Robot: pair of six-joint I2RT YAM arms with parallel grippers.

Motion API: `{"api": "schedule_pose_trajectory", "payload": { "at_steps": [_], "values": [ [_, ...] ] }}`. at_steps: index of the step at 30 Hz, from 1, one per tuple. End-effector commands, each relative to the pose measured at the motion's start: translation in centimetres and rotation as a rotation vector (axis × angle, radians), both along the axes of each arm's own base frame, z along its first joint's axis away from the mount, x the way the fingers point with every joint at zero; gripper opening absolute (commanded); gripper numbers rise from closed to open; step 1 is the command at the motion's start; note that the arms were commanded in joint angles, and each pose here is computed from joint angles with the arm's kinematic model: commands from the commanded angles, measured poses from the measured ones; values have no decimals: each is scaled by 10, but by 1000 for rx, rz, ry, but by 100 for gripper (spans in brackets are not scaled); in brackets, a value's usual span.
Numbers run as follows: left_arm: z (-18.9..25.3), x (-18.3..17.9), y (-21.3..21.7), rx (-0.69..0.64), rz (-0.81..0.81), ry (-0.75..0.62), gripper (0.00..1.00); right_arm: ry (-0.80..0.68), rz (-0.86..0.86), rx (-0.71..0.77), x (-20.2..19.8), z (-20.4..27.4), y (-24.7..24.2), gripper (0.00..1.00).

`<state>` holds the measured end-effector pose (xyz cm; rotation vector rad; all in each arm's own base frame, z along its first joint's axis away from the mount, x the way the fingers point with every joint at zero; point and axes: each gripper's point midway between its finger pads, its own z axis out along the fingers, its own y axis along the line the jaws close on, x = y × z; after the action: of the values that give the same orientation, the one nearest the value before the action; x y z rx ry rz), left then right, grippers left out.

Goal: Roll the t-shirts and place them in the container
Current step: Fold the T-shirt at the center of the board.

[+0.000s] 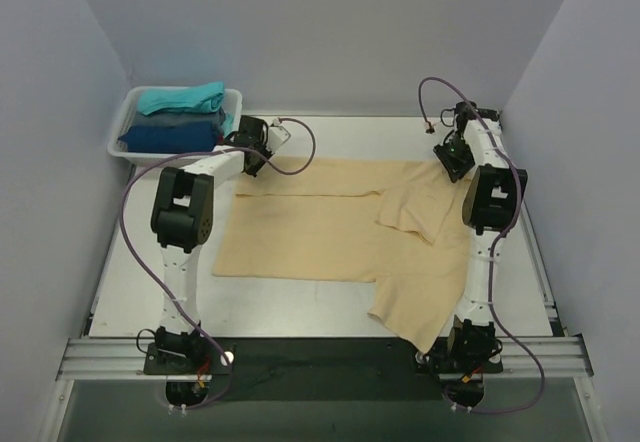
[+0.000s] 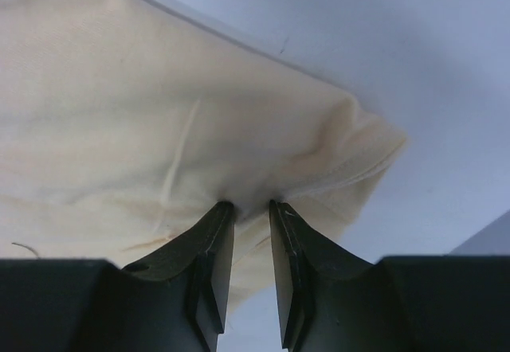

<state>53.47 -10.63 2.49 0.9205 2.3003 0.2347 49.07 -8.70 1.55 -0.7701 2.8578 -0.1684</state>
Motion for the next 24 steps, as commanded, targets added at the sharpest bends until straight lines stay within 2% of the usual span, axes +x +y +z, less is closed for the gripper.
{"api": "schedule_pose_trajectory", "payload": {
  "at_steps": [1, 5, 7, 8, 10, 14, 16, 18, 19, 20, 21, 22, 23, 24],
  "values": [
    [-23, 18, 21, 141, 37, -10, 17, -20, 95, -165, 23, -3, -32, 25],
    [-17, 41, 19, 177, 61, -68, 17, -136, 117, -236, 58, -2, -53, 24],
    [-23, 48, 17, 158, 82, -55, 17, -177, 117, -261, 70, -3, -62, 23],
    [-8, 60, 11, 136, 86, -79, 18, -228, 116, -270, 83, 1, -64, 23],
    [-10, 65, 5, 107, 97, -71, 18, -290, 109, -284, 98, 3, -67, 22],
    [24, 86, -6, 37, 113, -144, 24, -448, 41, -261, 125, 29, -64, 22],
    [57, 93, -18, -37, 106, -201, 25, -524, 3, -236, 131, 58, -60, 24],
    [79, 91, -27, -92, 91, -224, 27, -602, -38, -187, 128, 102, -50, 25],
    [101, 86, -39, -147, 76, -243, 27, -570, -37, -161, 115, 94, -44, 28],
    [110, 82, -43, -168, 68, -247, 28, -629, -23, -99, 109, 128, -28, 30],
    [106, 73, -47, -179, 67, -224, 28, -632, -11, -69, 101, 135, -19, 31],
    [123, 66, -51, -196, 58, -243, 28, -570, 1, -34, 82, 116, -8, 32],
    [124, 59, -57, -200, 48, -234, 28, -599, 44, 22, 73, 137, 13, 32],
    [137, 50, -59, -214, 49, -241, 28, -574, 71, 60, 61, 134, 26, 33]
  ]
}}
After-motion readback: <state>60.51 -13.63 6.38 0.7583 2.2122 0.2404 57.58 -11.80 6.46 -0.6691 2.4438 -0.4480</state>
